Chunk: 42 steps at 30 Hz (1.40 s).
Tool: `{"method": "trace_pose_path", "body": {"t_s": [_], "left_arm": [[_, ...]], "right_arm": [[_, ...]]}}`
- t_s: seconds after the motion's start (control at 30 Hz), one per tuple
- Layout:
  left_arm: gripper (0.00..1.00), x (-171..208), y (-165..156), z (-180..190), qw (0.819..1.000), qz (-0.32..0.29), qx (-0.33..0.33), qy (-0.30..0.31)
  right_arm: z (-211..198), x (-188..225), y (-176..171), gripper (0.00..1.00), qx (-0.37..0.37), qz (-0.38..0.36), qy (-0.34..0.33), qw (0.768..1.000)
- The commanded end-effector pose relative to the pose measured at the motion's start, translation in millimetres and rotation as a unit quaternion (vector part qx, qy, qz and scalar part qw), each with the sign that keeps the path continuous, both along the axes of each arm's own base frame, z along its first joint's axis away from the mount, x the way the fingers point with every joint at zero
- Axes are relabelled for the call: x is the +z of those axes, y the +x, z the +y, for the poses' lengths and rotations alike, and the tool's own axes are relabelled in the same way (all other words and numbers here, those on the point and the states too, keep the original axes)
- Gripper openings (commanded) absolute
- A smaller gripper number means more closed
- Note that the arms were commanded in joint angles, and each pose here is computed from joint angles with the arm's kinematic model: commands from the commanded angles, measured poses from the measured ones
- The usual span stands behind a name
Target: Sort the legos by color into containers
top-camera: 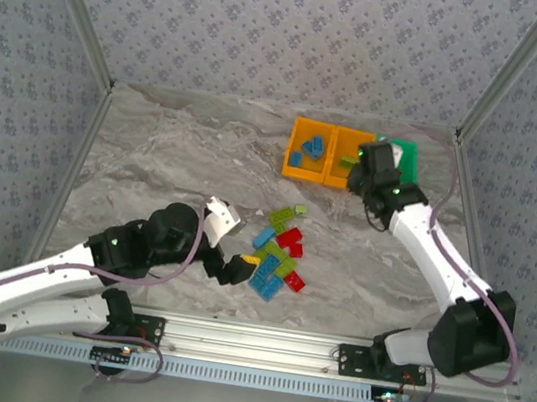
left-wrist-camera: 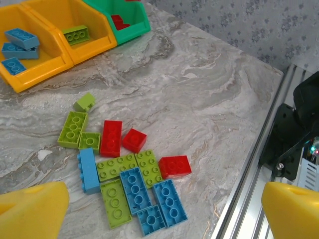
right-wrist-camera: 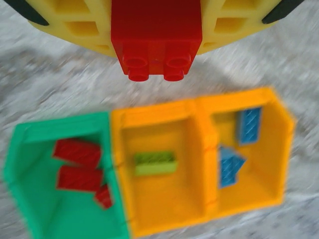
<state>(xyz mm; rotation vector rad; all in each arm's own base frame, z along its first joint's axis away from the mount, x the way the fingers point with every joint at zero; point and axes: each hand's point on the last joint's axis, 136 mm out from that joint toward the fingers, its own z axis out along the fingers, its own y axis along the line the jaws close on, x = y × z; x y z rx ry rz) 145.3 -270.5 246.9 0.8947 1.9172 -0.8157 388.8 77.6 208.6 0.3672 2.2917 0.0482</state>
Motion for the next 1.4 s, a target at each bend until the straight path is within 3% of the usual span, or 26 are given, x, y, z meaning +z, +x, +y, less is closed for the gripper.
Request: {"method": "trace_pose_path", "body": {"t_s": [0.0, 0.17, 0.3, 0.37, 0.53, 0.63, 0.87, 1.1, 1.23, 1.37], "left_arm": [[0.99, 0, 2, 5, 0.999, 0.014, 0.027, -0.019], [0.99, -8, 22, 27, 0.991, 0.038, 0.127, -0.009], [0.99, -19, 34, 47, 0.978, 0.059, 0.202, 0.003], [0.99, -25, 35, 52, 0.973, 0.069, 0.220, 0.007], [0.99, -39, 48, 66, 0.950, 0.091, 0.297, 0.013], [0.99, -44, 56, 67, 0.942, 0.102, 0.320, 0.025], [0.99, -61, 83, 19, 0.952, 0.164, 0.256, 0.045], [0.97, -72, 116, -60, 0.975, 0.135, 0.139, 0.107], [0.97, -93, 139, -100, 0.979, 0.109, 0.077, 0.157], [0.99, -129, 171, -120, 0.963, 0.066, 0.046, 0.259]], "right_arm": [[-45, -7, 37, 0.26, -0.024, 0.014, -0.041, 0.999], [-80, -48, 89, 0.29, -0.056, 0.073, -0.018, 0.996], [-89, -75, 113, 0.44, -0.061, 0.115, 0.013, 0.991], [-92, -78, 112, 0.52, -0.065, 0.133, 0.010, 0.989], [-89, -52, 94, 0.57, -0.068, 0.122, 0.023, 0.990], [-77, -26, 62, 0.60, -0.057, 0.110, 0.047, 0.991], [-10, 39, -53, 0.76, 0.075, 0.022, 0.114, 0.990], [37, 35, -188, 0.82, 0.209, 0.099, 0.146, 0.962], [36, 32, -226, 0.83, 0.225, 0.135, 0.136, 0.955], [25, 35, -237, 0.84, 0.212, 0.123, 0.120, 0.962]]}}
